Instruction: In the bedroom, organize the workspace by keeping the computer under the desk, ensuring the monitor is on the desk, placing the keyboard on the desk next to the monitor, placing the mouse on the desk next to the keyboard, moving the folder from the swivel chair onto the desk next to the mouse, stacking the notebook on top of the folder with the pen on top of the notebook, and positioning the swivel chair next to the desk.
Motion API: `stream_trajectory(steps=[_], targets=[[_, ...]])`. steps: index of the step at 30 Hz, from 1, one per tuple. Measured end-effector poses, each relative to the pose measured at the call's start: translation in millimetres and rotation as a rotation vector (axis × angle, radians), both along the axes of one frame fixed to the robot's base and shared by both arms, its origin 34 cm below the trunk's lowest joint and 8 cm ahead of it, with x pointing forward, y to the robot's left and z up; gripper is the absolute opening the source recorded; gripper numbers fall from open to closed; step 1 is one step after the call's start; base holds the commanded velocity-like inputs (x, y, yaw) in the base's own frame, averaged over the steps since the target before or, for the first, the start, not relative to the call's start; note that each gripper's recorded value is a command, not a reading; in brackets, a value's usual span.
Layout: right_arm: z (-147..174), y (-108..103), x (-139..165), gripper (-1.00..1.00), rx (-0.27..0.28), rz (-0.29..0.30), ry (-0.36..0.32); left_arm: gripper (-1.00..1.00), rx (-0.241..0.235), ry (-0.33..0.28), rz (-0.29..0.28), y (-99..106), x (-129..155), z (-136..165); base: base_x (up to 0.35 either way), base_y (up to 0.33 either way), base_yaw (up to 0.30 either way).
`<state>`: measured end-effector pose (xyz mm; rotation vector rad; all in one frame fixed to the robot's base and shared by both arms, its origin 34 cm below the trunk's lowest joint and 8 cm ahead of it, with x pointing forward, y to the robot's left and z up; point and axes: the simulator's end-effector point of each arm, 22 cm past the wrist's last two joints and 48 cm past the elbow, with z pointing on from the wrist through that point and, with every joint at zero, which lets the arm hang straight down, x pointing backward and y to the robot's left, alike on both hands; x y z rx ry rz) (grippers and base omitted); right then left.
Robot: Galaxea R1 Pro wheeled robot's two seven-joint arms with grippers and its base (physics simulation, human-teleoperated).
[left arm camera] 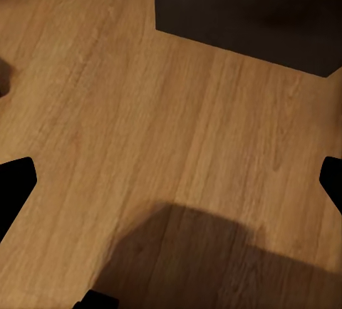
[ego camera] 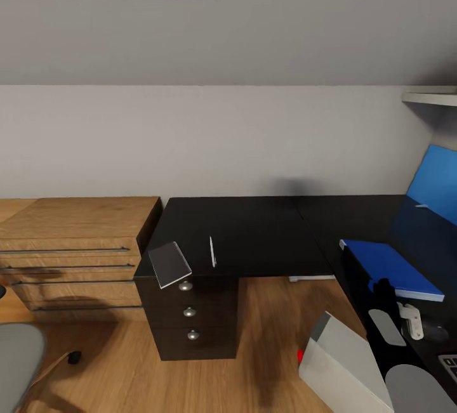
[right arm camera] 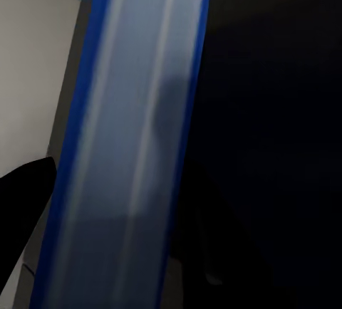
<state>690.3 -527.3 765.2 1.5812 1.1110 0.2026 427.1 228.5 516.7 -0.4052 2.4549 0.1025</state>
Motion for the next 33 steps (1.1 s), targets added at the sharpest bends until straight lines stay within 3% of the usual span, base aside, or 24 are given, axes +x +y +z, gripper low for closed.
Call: stream_trajectory(steps=[33], targets=[[0.7,1.3,0.6,-1.00,0.003,0.004,0.002,1.00,0.001,0.001,0.001,1.4,-0.2,1.4,0.000,0.000,0.000]])
